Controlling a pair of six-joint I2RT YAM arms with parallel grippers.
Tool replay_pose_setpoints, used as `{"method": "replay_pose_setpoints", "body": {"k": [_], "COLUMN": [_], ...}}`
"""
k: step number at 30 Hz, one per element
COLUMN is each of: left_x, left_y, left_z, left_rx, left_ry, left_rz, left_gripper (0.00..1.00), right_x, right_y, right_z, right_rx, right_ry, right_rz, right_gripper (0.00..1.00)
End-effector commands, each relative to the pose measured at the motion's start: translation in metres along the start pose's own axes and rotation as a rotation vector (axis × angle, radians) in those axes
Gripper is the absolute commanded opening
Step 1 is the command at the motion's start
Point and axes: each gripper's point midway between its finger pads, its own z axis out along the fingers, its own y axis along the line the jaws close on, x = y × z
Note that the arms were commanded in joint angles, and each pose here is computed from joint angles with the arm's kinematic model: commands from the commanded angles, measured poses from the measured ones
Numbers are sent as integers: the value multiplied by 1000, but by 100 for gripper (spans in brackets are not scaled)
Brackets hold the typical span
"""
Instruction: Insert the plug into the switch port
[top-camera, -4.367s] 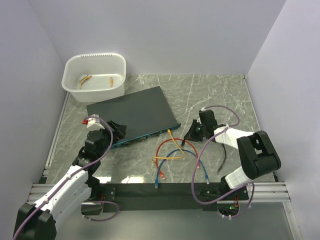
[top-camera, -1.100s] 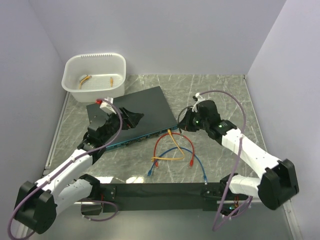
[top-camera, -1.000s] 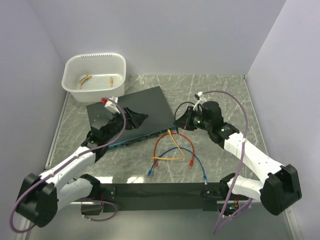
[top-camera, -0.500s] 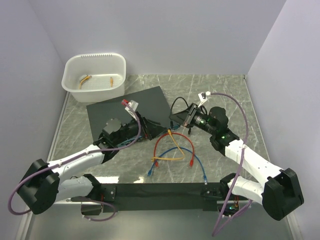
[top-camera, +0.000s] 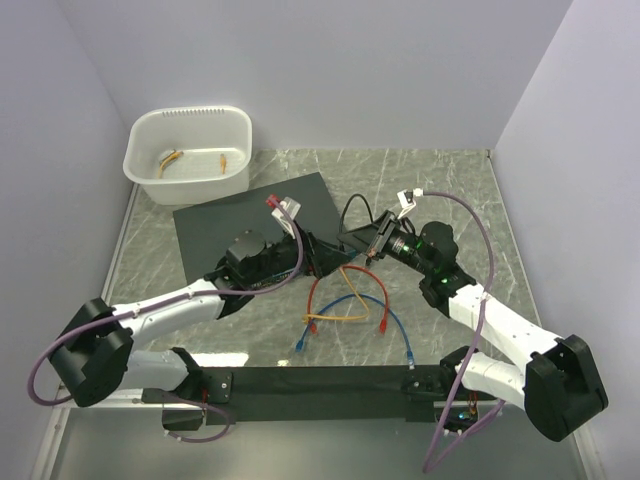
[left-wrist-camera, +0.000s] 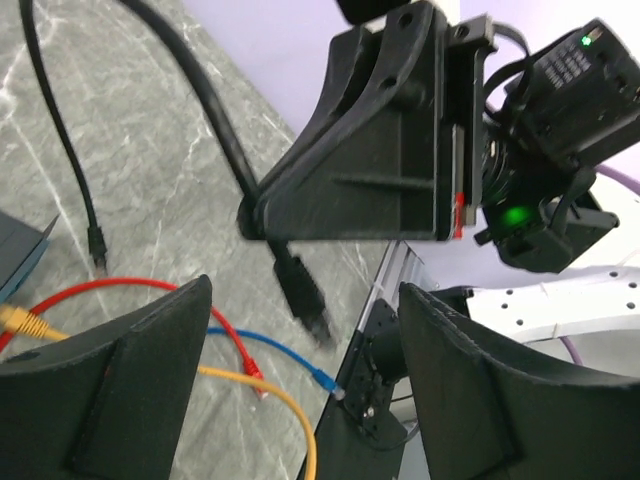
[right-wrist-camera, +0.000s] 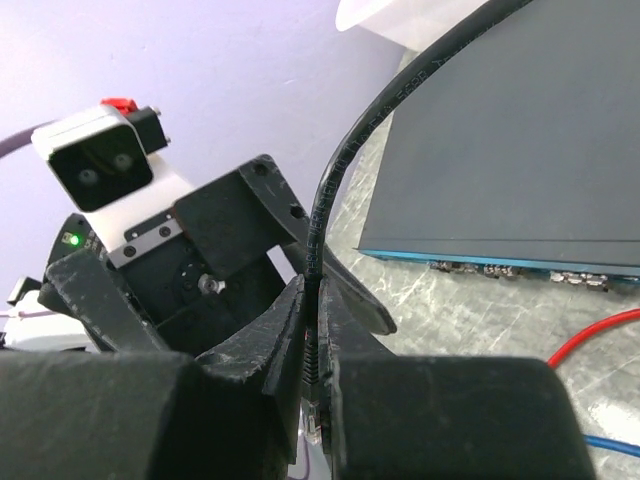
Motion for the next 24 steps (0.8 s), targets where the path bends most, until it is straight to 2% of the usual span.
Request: {"method": "replay_pose_setpoints", "body": {"k": [1, 3, 6, 8, 9, 11, 12, 14, 16, 18, 20, 21, 24], "left_x": [-16, -11, -9, -5, -5, 0, -1, -4, 1, 6, 6, 3, 24], "left_y": [-13, -11, -16, -14, -16, -16, -17, -16, -2, 8, 22, 23, 43], "left_z": [12, 17, 25, 29, 30, 30, 29, 25, 18, 7, -1, -3, -20], "left_rx": [29, 30, 56, 60, 68, 70, 67, 45, -38, -123, -203, -224, -321], "left_ry": [-34, -14, 10, 25, 30, 55, 61, 65, 103, 155, 190, 201, 339], "left_rz": [46, 40, 36, 31, 32, 35, 40, 79, 111, 134, 192, 210, 238], "left_gripper": [77, 70, 52, 45, 35, 26, 15, 4, 0, 0, 0, 0, 0], "right_x": [-6, -6, -7, -8, -8, -9, -9, -11, -16, -22, -48, -48, -70], "right_y": [19, 20, 22, 25, 25, 26, 26, 25, 19, 9, 15, 8, 45], "right_z": [-1, -3, -4, -5, -5, -6, -6, -9, -11, -15, -24, -31, -45], "right_rx": [-77, -82, -80, -85, -83, -82, -75, -63, -11, 108, 200, 263, 224], "right_ry": [-22, -22, -23, -26, -25, -25, -21, -28, -28, -14, -86, -75, -145], "right_rz": [-24, -27, -40, -53, -55, -66, -68, -98, -163, -208, -321, -337, -444], "right_gripper": [0, 0, 0, 0, 0, 0, 0, 0, 0, 17, 31, 44, 56]}}
